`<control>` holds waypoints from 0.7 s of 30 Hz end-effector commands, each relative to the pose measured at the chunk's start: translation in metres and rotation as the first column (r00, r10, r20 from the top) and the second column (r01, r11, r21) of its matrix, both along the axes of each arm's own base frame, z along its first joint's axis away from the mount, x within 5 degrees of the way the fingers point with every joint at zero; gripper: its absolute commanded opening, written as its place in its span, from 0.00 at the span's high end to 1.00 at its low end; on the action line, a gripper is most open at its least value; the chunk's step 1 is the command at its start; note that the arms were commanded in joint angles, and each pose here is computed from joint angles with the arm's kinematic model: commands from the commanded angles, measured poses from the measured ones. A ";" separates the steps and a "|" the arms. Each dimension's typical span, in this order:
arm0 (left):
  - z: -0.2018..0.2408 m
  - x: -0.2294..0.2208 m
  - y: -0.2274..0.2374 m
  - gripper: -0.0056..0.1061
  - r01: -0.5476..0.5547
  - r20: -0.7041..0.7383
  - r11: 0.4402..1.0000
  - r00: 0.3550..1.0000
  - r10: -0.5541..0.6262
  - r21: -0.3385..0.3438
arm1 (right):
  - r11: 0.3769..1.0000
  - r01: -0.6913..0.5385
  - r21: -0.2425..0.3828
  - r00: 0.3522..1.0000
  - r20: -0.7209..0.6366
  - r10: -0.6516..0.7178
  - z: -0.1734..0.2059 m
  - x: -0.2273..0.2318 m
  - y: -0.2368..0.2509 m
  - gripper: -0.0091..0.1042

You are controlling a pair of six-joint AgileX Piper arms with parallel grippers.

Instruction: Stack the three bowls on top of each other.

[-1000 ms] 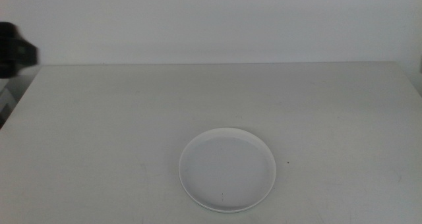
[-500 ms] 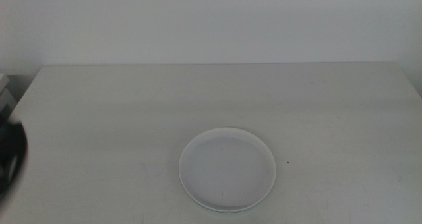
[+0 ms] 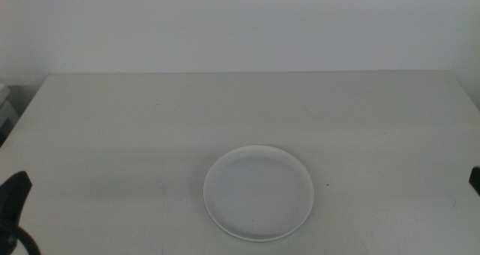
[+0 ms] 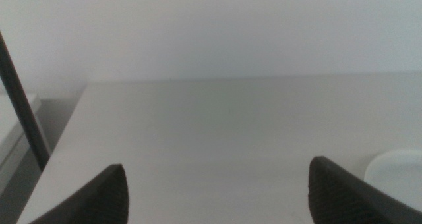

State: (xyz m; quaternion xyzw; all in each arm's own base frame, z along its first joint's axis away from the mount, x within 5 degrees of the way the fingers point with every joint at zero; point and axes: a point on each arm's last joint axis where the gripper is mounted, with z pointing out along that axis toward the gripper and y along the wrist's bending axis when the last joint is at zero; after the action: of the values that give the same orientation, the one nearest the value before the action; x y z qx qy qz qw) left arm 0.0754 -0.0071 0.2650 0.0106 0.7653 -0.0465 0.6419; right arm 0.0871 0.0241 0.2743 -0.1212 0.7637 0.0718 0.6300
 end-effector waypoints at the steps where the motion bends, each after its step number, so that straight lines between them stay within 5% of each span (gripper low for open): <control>1: 0.017 0.001 0.001 0.04 -0.015 0.108 0.999 0.994 0.018 -0.028 | 0.999 0.036 0.022 0.993 0.113 -0.038 0.017 0.003 -0.003 0.41; 11: -0.009 0.001 0.001 0.04 -0.018 0.053 1.000 0.998 0.019 -0.020 | 0.998 0.042 0.037 0.982 0.182 -0.048 0.014 -0.011 -0.006 0.41; 17: -0.044 -0.014 0.002 0.04 -0.018 0.083 1.000 0.996 0.020 -0.022 | 0.985 0.141 -0.097 0.972 0.205 -0.119 -0.023 -0.023 -0.015 0.41; 21: -0.062 -0.018 0.002 0.04 -0.018 0.084 1.000 0.996 0.020 -0.022 | 0.970 0.220 -0.108 0.962 0.189 -0.197 -0.049 -0.026 -0.021 0.41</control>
State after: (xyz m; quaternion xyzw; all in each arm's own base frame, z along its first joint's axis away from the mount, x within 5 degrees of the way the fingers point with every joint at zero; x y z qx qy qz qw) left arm 0.0570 -0.0061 0.1918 0.0098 0.7686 -0.0449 0.6381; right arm 0.0609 0.0071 0.2179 -0.0978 0.7424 -0.0280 0.6622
